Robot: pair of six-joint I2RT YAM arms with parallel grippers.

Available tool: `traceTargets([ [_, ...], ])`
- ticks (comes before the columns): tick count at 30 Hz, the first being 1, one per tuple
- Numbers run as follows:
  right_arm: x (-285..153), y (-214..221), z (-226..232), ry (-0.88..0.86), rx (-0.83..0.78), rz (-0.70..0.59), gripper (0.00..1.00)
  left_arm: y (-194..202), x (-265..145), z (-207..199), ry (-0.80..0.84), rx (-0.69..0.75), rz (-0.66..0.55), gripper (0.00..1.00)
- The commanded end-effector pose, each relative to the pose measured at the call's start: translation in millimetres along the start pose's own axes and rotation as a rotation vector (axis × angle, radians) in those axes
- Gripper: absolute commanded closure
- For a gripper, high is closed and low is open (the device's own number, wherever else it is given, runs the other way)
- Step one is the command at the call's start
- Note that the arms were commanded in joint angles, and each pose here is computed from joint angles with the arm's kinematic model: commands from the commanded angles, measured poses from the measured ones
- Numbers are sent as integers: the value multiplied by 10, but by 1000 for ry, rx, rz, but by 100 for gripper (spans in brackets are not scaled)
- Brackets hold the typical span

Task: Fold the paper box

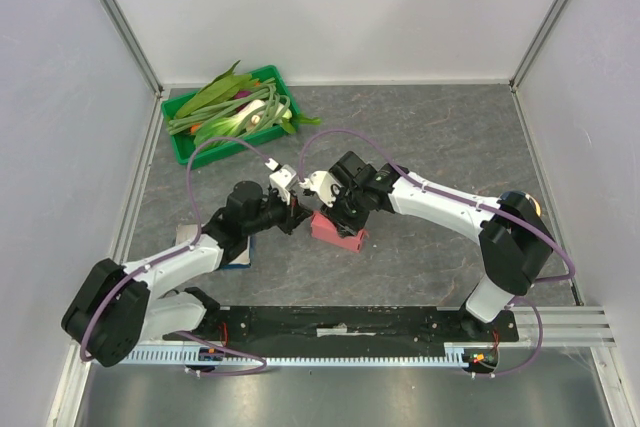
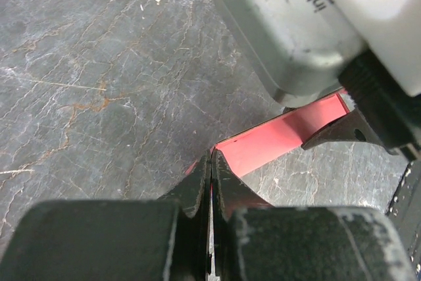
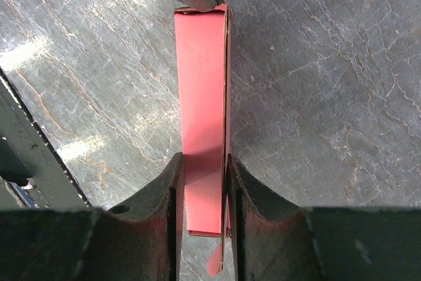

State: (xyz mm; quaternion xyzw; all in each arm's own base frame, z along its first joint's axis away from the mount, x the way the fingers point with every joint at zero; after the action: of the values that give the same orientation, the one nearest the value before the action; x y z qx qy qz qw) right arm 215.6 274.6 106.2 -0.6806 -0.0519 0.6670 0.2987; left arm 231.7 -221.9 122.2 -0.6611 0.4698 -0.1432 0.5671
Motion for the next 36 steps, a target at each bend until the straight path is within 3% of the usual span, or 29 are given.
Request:
traceTargets([
  [1, 143, 245, 12, -4, 26, 111, 100, -191, 19, -226, 21, 83, -92, 98],
  [8, 147, 224, 14, -8, 27, 104, 100, -181, 46, -361, 4, 93, -100, 98],
  [19, 129, 231, 19, -9, 26, 100, 100, -111, 147, -348, 14, 91, -50, 87],
  [25, 132, 214, 30, -19, 26, 93, 100, -178, 156, -373, 21, 92, -66, 90],
  [29, 128, 186, 30, -16, 37, 83, 100, -147, 166, -399, 27, 84, -66, 98],
  [36, 109, 82, -39, 59, 118, 34, 100, -56, 96, -411, -63, 62, -121, 98],
])
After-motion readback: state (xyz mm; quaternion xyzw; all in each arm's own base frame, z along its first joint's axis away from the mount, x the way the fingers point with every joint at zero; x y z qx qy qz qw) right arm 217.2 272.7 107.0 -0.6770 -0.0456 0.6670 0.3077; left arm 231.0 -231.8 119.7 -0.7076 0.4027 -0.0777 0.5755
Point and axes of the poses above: each gripper's point midway between its finger pads, its own x axis out along the fingers, its own z axis along the line the jaws close on, y = z × x, the point moved 3 cm from there along -x, back along the fingers, and after that the axes turned 4 degrees about -x, right-handed, at the moved point
